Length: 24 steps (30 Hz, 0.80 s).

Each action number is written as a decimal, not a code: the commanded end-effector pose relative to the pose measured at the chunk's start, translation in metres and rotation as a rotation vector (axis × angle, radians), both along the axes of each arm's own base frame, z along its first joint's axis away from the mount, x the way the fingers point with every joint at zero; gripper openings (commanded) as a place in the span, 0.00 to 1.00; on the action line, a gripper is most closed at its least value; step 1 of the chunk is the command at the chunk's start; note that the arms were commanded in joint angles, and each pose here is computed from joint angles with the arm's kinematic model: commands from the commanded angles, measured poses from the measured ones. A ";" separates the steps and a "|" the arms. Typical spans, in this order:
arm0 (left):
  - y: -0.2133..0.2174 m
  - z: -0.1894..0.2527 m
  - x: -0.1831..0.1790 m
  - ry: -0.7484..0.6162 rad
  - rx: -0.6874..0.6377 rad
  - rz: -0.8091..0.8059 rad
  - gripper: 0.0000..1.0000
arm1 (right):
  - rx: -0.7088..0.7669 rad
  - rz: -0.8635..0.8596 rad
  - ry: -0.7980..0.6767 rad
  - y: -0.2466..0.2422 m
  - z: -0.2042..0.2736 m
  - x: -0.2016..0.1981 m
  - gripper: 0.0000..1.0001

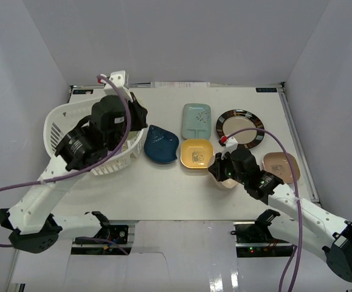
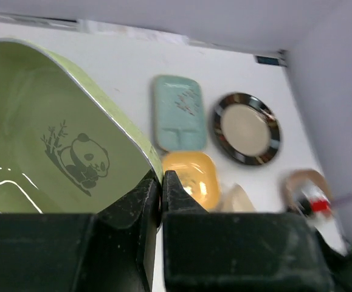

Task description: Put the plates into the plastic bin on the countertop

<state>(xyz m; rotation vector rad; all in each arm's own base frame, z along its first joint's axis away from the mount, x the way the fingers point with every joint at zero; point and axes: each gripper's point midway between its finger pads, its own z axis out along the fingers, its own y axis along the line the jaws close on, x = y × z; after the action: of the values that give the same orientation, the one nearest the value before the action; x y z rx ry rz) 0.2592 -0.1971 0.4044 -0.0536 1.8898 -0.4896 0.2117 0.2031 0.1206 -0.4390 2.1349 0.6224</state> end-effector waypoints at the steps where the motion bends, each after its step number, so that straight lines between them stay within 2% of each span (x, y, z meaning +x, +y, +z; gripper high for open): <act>1: 0.052 -0.058 0.057 0.121 0.322 0.193 0.00 | 0.063 0.034 -0.083 0.019 0.040 0.002 0.08; 2: 0.049 -0.067 0.068 0.142 0.296 0.154 0.00 | 0.072 0.040 -0.103 0.023 0.049 0.002 0.08; 3: 0.061 -0.081 0.081 0.172 0.318 0.172 0.00 | 0.072 0.057 -0.114 0.028 0.053 -0.002 0.08; 4: 0.090 -0.096 0.094 0.217 0.325 0.244 0.00 | 0.076 0.065 -0.125 0.031 0.057 -0.003 0.08; 7: 0.120 -0.117 0.115 0.263 0.304 0.284 0.00 | 0.086 0.097 -0.155 0.042 0.070 -0.007 0.08; 13: 0.158 -0.183 0.136 0.428 0.305 0.341 0.00 | 0.119 0.150 -0.205 0.063 0.092 -0.013 0.08; 17: 0.158 -0.214 0.145 0.509 0.283 0.337 0.00 | 0.126 0.197 -0.227 0.082 0.103 -0.019 0.08; 24: 0.148 -0.242 0.128 0.586 0.271 0.271 0.00 | 0.124 0.262 -0.286 0.114 0.129 -0.023 0.08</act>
<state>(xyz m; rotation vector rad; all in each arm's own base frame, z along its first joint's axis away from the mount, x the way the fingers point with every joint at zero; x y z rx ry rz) 0.3918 -0.0421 0.1516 -0.3209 2.4799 0.0346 0.1792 0.2972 0.2031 -0.7212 1.9126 0.7553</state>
